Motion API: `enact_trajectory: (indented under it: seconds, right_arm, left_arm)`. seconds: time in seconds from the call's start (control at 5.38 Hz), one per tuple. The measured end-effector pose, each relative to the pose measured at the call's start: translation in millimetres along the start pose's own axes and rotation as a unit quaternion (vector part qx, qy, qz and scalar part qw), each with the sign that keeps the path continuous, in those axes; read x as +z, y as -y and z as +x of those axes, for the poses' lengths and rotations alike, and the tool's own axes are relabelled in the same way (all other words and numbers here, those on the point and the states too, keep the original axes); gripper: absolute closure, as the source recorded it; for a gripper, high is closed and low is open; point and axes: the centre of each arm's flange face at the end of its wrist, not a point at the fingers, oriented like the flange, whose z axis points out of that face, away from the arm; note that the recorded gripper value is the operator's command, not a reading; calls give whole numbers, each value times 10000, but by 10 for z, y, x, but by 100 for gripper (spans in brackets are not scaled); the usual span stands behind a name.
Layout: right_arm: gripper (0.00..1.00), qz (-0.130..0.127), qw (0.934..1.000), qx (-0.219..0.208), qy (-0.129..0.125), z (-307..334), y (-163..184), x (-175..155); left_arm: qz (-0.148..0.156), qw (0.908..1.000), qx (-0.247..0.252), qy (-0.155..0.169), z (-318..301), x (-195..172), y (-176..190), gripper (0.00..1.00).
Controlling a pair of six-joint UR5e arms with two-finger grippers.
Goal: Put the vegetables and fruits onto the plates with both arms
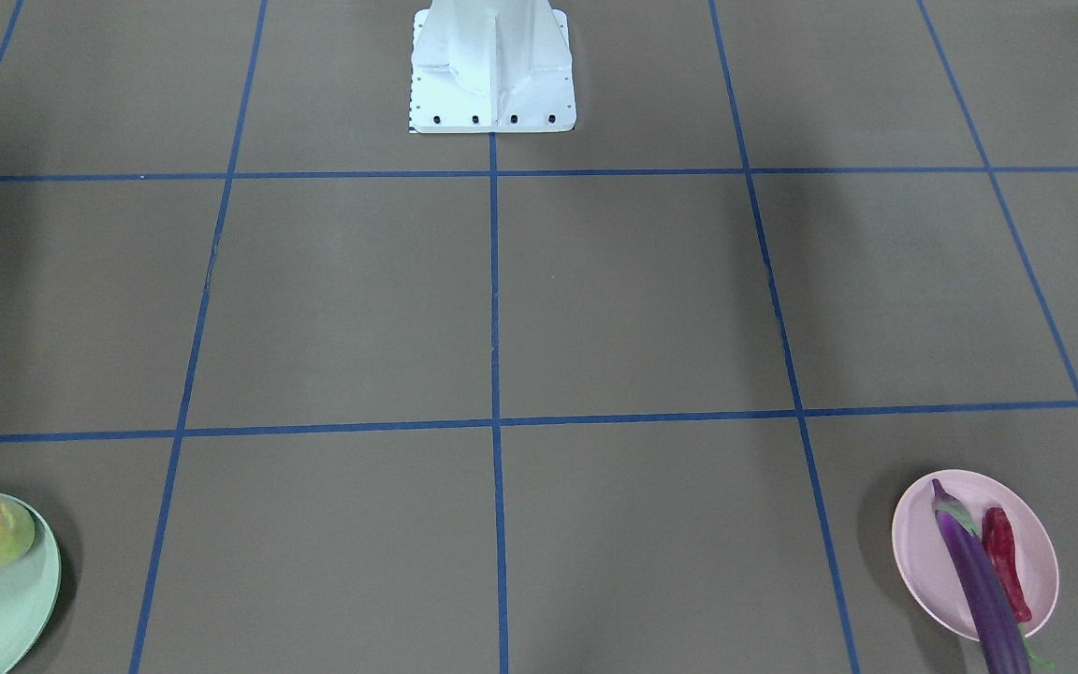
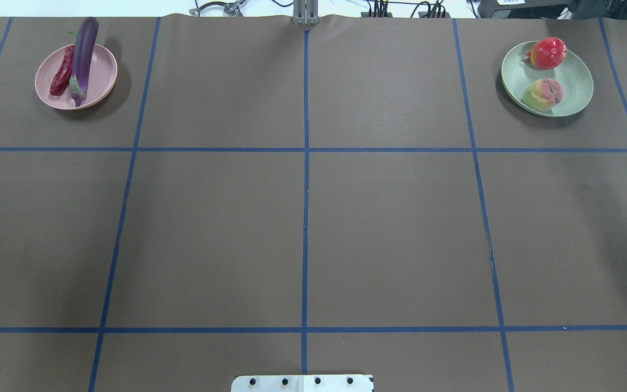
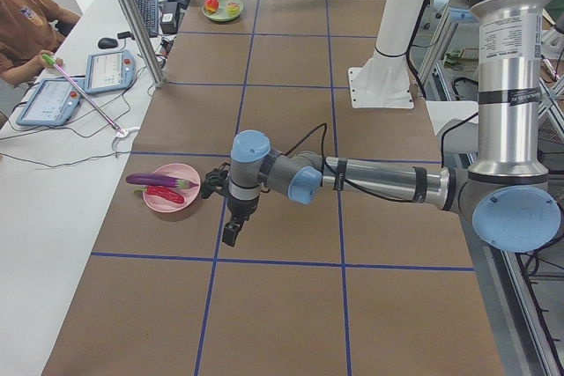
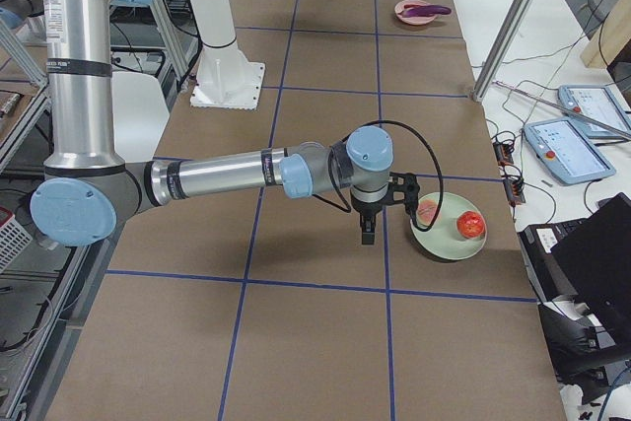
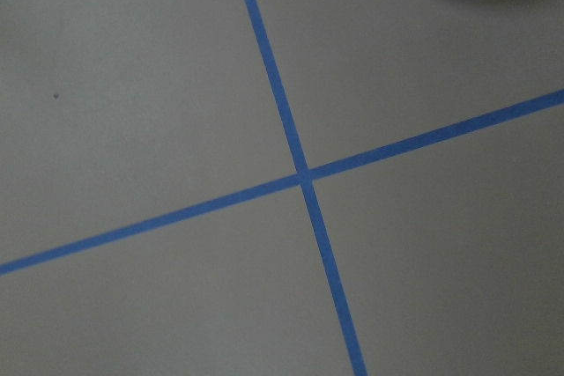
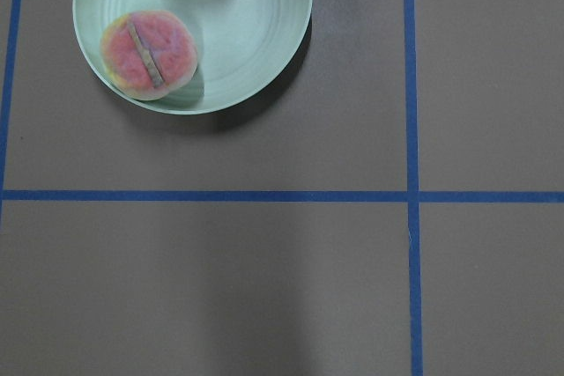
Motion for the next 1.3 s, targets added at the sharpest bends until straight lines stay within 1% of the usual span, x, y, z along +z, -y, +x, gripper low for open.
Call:
enact_trajectory:
  seconds: [0.19,0.37,0.56,0.74,0.93,1.11,1.3]
  right_arm:
    - [0,-43,9999,68,91,35,-29,-2]
    - [0,-80,9996,138,233,52,-44,-27]
    - [0,-132,9990,247,354,81,-57,-58]
    - [0,-185,9983,354,413,137,-66,-76]
    - [0,-235,9983,342,414,274,-63,-42]
    - [0,-276,9987,221,379,532,-65,21]
    - [0,-301,9990,123,303,726,-81,44]
  left_arm:
    - [-134,9996,-136,-209,-151,-149,-63,0]
    - [-298,9988,-278,-284,-262,-252,-111,0]
    - [-403,9979,-389,-318,-327,-277,-141,0]
    - [-450,9975,-443,-330,-357,-269,-151,0]
    - [-460,9973,-459,-332,-366,-264,-137,0]
    - [-454,9974,-459,-332,-368,-266,-111,0]
    - [-447,9975,-447,-329,-362,-270,-87,0]
